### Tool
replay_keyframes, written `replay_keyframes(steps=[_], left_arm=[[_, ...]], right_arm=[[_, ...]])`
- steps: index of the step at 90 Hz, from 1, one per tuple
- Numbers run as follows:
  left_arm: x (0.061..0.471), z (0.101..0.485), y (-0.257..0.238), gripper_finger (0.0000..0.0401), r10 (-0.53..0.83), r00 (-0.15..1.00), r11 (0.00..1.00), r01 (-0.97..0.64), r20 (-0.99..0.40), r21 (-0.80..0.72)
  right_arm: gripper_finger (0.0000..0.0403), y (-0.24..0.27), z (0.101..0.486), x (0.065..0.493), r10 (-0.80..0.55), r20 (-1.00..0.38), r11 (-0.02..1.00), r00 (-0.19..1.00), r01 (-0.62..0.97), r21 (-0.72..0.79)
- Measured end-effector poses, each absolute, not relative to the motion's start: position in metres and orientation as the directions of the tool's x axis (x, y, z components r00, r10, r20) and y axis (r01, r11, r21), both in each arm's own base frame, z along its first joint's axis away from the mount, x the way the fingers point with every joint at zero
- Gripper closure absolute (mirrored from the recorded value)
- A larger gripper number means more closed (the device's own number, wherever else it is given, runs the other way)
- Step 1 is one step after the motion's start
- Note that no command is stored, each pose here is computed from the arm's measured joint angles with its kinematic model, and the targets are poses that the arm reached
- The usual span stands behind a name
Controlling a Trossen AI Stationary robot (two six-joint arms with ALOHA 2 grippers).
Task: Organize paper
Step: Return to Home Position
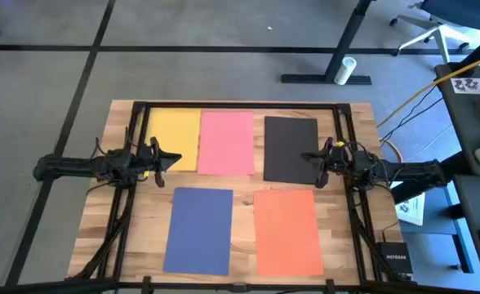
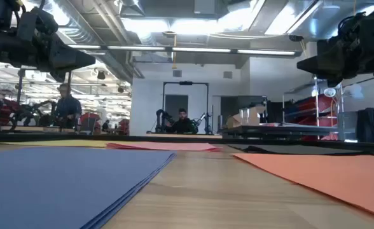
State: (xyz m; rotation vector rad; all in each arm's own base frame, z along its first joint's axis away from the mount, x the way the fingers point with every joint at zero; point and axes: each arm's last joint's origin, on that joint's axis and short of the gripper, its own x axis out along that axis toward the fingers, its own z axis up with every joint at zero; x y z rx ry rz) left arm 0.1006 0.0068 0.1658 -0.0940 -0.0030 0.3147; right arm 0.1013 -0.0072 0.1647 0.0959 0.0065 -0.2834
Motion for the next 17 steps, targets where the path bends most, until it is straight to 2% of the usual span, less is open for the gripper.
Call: replay_keyframes(steps=[17], left_arm=[[0.1006, 0.1658, 0.0067, 0.0401, 0.309, 0.951, 0.947, -0.309, -0.012, -0.093]], right_arm=[[0.0403, -0.0072, 0.1648, 0.1013, -0.279, -0.02, 0.956, 0.96, 0.28, 0.093]])
